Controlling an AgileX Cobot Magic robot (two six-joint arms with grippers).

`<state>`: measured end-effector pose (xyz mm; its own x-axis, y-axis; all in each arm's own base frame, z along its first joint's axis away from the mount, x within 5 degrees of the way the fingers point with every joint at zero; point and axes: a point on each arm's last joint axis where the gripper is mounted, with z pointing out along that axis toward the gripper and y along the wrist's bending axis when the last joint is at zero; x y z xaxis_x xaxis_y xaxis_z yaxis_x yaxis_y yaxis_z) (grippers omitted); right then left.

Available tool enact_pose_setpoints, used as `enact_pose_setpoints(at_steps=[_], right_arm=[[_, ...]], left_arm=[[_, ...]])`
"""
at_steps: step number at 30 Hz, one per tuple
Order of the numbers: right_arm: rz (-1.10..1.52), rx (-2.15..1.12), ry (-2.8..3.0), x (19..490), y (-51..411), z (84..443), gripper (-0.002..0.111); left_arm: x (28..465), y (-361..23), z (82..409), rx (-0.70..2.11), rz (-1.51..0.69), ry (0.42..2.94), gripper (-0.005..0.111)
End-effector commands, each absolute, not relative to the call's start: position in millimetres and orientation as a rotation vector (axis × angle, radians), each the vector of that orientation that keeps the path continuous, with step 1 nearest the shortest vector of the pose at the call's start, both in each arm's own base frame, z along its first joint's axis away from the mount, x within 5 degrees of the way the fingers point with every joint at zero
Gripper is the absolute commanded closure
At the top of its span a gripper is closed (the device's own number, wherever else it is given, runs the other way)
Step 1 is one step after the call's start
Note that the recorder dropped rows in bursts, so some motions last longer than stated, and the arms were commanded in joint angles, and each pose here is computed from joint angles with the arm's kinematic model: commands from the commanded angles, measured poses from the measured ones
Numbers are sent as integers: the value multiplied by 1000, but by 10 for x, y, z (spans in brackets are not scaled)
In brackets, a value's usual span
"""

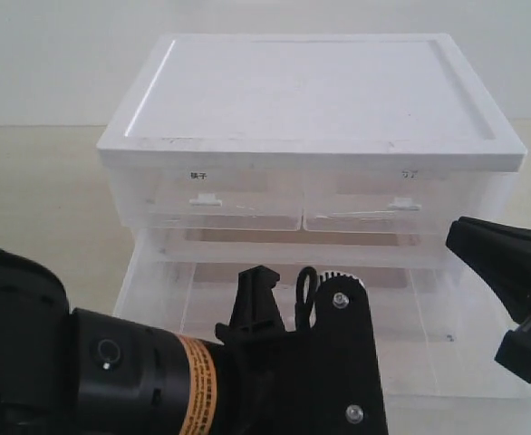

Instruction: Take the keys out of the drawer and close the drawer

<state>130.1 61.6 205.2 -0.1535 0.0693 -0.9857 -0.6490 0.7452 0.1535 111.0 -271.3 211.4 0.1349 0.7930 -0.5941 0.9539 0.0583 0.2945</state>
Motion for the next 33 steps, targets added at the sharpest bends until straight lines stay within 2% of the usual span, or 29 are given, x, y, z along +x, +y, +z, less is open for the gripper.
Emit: enact_pose_setpoints(at_steps=[1, 21, 26, 33], right_arm=[[673, -476, 1612, 1312, 618, 2064, 109], [669, -476, 1614, 1313, 616, 2062, 109], [668, -476, 1616, 1314, 615, 2060, 109], [668, -476, 1615, 1314, 616, 2061, 109]], left_arm=[[1213, -2696, 2214, 1700, -316, 1634, 102], [1746, -2515, 2347, 1482, -246, 1592, 102], [1651, -2531, 2317, 1527, -252, 1631, 102], [1269, -2692, 2266, 1674, -307, 1604, 102]])
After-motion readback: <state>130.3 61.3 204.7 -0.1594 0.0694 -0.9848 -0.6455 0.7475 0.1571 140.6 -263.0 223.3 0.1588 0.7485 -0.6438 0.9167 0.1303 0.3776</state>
